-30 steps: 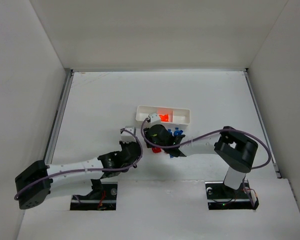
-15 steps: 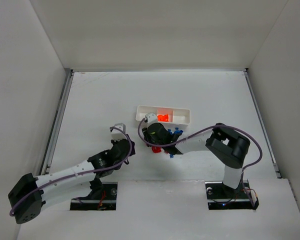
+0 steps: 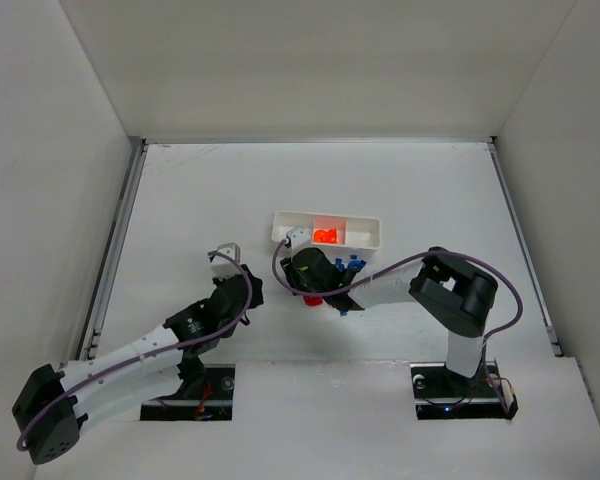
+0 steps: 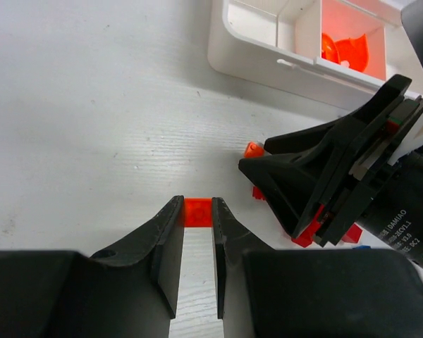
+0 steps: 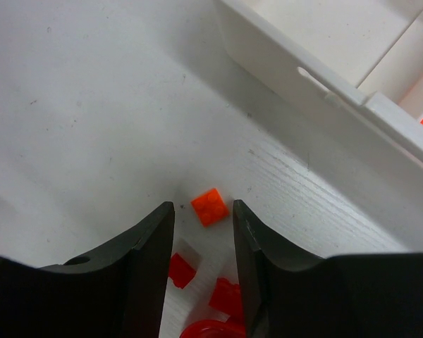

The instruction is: Sort the legos into containers by color

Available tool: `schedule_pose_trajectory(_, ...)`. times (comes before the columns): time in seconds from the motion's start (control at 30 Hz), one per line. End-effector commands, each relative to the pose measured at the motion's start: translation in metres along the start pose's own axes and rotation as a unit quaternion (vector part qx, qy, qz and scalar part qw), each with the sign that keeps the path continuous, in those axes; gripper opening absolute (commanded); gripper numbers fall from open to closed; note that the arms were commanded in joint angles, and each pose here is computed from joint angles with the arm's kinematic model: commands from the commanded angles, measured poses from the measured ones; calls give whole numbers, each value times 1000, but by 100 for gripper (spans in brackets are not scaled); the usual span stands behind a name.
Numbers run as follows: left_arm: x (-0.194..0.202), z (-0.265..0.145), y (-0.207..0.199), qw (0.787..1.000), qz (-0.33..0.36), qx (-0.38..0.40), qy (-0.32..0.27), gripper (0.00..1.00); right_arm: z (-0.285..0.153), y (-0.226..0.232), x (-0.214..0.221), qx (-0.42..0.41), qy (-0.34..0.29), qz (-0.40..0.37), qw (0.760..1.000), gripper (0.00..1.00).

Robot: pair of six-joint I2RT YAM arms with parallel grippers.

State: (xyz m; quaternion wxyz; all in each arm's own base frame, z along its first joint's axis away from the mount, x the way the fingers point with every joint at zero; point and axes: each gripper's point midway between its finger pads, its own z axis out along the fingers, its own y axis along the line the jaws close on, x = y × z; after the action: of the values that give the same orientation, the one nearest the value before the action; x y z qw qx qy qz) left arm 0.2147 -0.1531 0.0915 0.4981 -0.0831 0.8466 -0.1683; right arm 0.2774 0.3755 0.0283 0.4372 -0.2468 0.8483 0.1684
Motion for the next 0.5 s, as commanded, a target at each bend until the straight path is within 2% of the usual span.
schedule_pose_trajectory(0.0,-8,-2,4,1000,7,-4,-10,14,3,1,-1,7,1,-17,1000,44)
schedule_pose_trajectory(0.1,-14,-3,5,1000,6,-6,-16,14,6,-1,3,12,6,-21,1000,43)
schedule_pose_trajectory(0.27,-24,-5,8,1000,3,-10,-28,14,3,0,7,16,8,-26,999,31)
schedule_pose_trajectory(0.47,-31,-5,8,999,-2,-10,-38,14,-5,5,-1,22,-7,-25,999,22)
